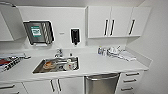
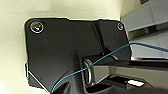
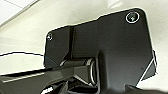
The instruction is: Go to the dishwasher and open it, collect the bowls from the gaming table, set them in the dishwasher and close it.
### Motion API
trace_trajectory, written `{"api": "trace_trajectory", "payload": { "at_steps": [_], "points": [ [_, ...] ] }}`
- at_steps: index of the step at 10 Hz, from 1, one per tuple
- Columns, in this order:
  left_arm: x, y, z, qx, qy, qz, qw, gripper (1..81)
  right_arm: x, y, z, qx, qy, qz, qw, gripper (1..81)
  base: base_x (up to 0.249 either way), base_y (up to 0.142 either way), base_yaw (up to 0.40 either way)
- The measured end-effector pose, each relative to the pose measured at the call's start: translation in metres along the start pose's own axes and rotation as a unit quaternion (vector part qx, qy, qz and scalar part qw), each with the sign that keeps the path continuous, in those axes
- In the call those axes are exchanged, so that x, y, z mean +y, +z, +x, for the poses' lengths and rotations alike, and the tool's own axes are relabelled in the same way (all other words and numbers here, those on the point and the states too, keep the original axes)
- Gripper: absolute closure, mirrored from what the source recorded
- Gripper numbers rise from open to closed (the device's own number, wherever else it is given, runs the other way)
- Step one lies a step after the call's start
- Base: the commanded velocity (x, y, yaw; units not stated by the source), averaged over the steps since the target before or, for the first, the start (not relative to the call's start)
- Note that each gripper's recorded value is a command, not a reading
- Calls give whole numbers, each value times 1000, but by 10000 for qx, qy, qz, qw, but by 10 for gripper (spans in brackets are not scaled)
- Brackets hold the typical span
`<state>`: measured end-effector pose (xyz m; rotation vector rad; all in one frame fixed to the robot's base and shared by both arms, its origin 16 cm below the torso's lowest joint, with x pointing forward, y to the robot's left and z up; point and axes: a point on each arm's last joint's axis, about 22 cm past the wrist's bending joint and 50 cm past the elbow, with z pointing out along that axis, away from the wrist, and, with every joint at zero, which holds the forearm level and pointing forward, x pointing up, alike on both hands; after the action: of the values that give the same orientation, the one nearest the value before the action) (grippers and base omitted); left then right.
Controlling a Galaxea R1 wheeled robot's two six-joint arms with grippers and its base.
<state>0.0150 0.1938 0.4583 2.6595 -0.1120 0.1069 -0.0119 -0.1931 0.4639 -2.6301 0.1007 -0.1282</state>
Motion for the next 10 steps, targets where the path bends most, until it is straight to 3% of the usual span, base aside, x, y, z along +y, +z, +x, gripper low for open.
{"api": "trace_trajectory", "payload": {
  "at_steps": [10],
  "points": [
    [0,0,0,2,0,3,10000,10,-2,1,1,4,-3,12,10000,10,119,0,0]
  ]
}}
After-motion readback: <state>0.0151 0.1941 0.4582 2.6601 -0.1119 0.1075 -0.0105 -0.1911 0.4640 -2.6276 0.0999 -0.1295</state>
